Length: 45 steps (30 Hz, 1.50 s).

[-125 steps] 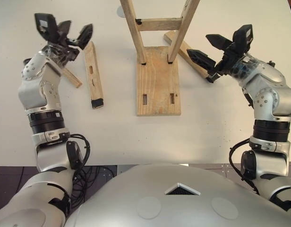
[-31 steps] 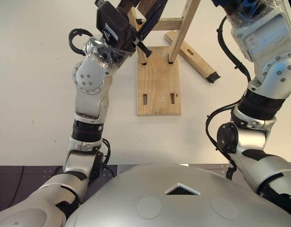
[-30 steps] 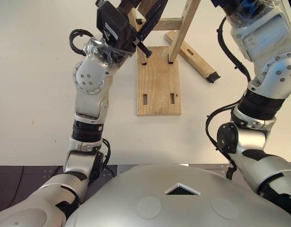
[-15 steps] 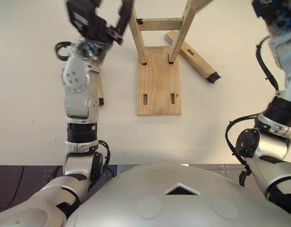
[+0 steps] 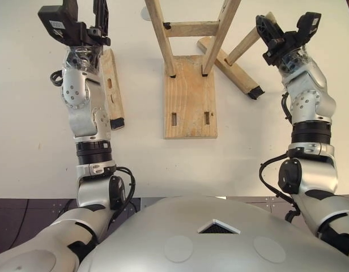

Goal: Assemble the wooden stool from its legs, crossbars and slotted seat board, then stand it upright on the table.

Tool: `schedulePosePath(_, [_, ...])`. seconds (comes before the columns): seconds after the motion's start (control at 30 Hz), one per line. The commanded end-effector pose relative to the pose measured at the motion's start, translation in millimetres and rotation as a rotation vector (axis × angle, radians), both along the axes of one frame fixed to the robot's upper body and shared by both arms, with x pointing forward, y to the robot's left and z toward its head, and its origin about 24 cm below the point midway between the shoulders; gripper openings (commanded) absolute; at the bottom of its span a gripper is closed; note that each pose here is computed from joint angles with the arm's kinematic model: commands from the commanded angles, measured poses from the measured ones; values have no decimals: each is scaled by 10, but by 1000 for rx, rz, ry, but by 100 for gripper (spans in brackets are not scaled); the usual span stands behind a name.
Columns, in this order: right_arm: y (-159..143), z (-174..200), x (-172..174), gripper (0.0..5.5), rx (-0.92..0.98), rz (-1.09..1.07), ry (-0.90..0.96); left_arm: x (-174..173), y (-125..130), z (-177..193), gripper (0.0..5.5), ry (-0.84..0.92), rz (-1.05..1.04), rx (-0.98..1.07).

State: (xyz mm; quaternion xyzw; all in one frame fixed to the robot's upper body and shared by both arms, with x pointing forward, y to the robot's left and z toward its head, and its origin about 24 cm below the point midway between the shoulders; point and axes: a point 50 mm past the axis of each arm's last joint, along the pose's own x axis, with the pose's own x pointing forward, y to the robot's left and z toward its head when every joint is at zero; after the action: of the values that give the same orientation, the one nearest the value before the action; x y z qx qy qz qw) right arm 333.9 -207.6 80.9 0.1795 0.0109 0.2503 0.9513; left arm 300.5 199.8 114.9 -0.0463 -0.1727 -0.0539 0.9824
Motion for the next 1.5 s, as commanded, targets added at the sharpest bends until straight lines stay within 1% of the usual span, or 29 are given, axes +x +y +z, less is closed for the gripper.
schedulePosePath(0.03, [46, -36, 55, 39, -27, 2, -11, 41, -3, -1, 293, 7, -4, 18])
schedulePosePath(0.3, [6, -152, 12, 39, -178, 67, -1, 17, 14, -46, 293, 27, 7, 18])
schedulePosePath(0.57, [-20, -111, -37, 39, -316, 154, -33, 45, -13, -51, 293, 34, -5, 15])
schedulePosePath(0.7, [14, -211, -55, 39, -401, 184, 9, 63, -21, -51, 293, 39, -7, 2])
schedulePosePath(0.83, [40, -418, -71, 39, -468, 197, 110, 58, -7, -59, 293, 40, 2, 5])
schedulePosePath(1.0, [3, -493, -110, 39, -439, 178, 140, 52, 2, -71, 293, 46, 3, 8])
schedulePosePath(1.13, [-37, -453, -113, 39, -390, 157, 126, 59, 4, -78, 293, 51, 0, 9])
schedulePosePath(1.47, [-57, -321, -62, 39, -399, 141, 103, 65, 7, -85, 293, 53, 1, 11])
schedulePosePath(1.5, [-64, -277, -44, 76, -394, 132, 83, 59, 7, -96, 293, 56, 3, 7])
